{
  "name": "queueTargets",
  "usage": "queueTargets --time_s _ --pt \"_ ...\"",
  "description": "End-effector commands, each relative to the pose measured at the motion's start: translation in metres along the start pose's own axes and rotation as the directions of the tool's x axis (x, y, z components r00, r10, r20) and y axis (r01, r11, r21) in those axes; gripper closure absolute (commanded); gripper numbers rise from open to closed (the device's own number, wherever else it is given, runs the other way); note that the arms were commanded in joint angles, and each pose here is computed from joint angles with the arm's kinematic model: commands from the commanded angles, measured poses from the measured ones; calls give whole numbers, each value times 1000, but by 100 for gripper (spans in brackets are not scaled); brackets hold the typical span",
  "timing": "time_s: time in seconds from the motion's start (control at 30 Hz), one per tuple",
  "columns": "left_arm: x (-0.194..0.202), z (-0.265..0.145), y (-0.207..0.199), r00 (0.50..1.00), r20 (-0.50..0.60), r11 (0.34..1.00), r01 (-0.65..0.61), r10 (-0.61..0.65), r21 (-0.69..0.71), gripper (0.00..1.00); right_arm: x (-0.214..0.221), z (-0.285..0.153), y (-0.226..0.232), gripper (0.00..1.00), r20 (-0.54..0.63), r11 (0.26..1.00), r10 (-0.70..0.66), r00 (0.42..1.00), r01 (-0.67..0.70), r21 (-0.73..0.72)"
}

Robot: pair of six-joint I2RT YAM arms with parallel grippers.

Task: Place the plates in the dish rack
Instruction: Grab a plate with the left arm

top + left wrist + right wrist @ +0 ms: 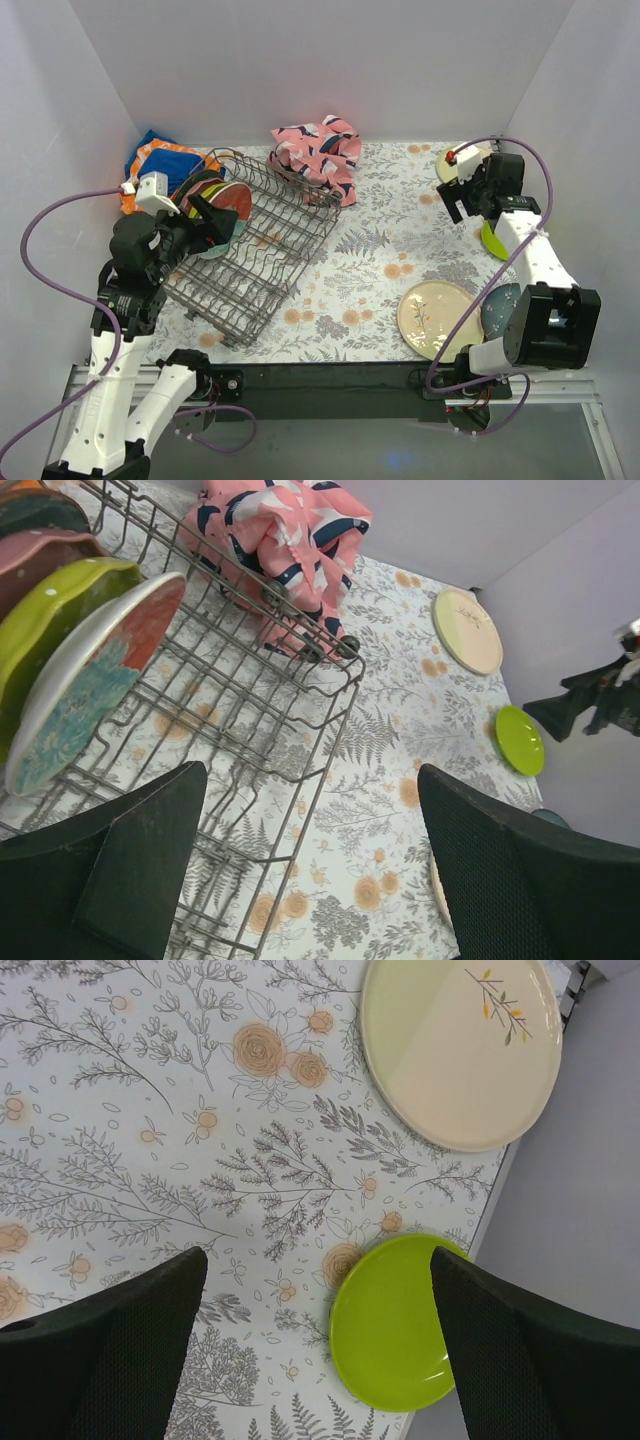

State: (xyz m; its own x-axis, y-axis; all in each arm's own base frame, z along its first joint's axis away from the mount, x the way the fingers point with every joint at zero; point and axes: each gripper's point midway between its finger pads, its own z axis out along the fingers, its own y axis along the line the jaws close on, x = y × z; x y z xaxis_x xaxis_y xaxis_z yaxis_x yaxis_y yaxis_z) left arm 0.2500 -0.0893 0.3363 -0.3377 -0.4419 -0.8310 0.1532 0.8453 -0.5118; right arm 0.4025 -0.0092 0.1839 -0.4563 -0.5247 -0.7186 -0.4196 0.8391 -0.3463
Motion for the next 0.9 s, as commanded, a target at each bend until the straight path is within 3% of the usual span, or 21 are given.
queueTargets --time_s 0.0,0.23,0.37,0.53,0.87 --pt "5 -6 -9 997 2 996 71 -71 48 14 15 28 -1 4 -55 1000 -24 998 23 -15" --pt "11 -4 -13 993 -29 991 116 -114 71 14 36 69 -34 2 -160 971 -198 967 216 103" --pt "15 -3 -15 991 -45 988 129 -126 80 14 30 96 -55 7 -196 942 -275 941 305 138" --pt "16 0 -16 990 -59 987 135 -130 83 14 20 138 -62 14 -199 931 -340 919 359 65" --pt "17 12 -21 985 -93 983 154 -145 102 14 9 193 -41 31 -155 952 -284 946 259 -166"
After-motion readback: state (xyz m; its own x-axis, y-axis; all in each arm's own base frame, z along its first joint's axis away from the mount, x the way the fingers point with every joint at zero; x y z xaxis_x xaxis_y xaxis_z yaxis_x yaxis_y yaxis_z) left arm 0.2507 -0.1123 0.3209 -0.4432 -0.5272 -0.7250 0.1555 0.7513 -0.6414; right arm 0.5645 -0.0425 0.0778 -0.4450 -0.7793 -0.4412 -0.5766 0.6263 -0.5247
